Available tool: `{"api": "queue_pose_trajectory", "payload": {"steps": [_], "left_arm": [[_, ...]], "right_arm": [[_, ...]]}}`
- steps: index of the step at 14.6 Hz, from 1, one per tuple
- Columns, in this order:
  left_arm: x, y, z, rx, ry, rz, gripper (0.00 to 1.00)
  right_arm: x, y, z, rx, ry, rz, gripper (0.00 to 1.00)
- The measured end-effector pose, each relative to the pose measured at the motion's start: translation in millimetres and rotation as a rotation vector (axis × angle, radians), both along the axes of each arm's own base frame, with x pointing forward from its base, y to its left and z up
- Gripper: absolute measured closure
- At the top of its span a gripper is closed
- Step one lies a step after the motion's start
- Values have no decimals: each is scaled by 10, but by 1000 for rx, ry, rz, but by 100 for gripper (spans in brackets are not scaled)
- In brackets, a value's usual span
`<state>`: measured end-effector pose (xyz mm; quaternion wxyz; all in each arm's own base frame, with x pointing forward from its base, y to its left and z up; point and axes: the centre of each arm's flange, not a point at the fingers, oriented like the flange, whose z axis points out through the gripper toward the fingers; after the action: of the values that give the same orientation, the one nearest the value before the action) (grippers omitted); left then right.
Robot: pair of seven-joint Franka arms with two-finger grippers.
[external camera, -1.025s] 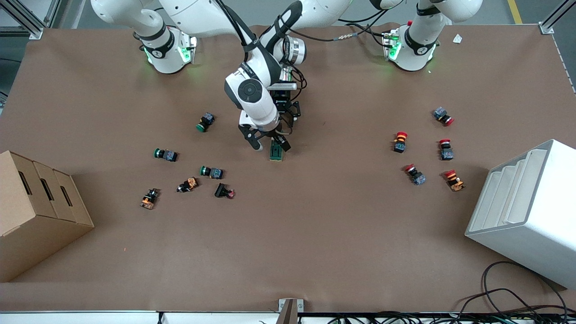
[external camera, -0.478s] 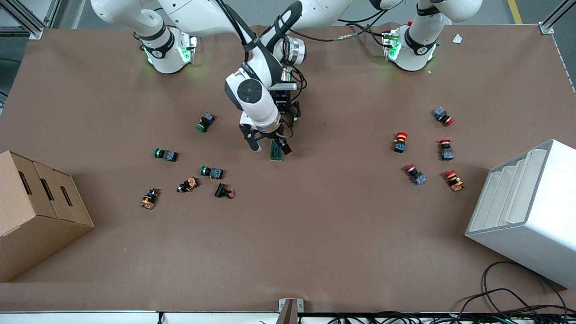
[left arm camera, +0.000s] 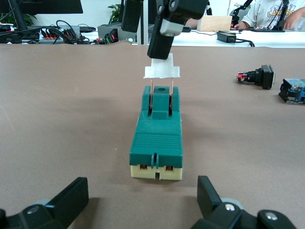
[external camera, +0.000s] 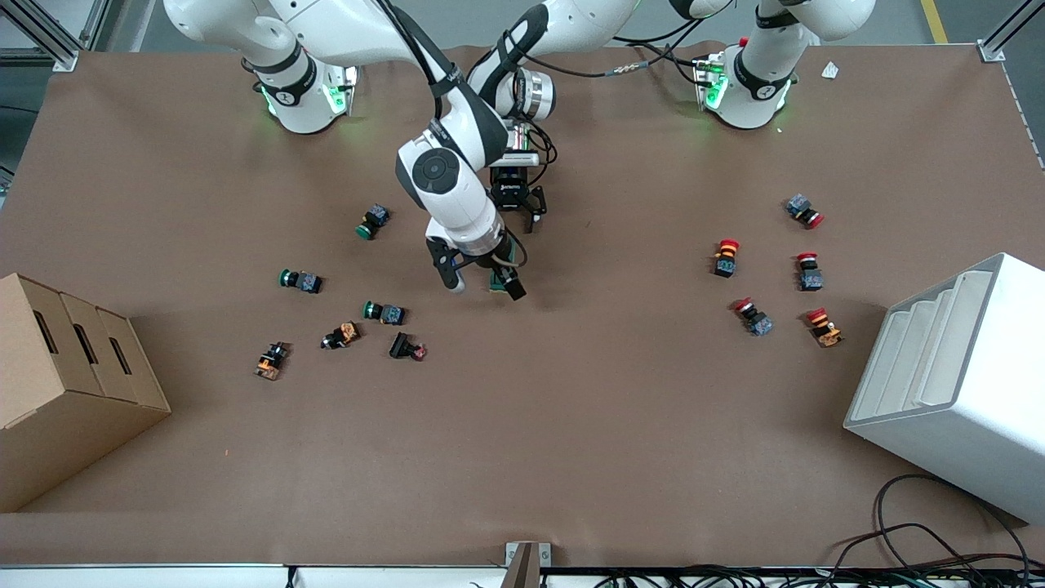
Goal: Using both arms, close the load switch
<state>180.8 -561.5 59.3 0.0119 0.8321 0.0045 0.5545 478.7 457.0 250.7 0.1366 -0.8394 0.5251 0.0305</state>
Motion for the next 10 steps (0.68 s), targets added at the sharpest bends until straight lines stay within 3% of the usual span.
{"api": "queue_pose_trajectory", "payload": {"steps": [10], "left_arm": [[4, -1, -10, 1, -4, 2, 0]], "right_arm": [[170, -11, -274, -16, 8, -15, 0]]}}
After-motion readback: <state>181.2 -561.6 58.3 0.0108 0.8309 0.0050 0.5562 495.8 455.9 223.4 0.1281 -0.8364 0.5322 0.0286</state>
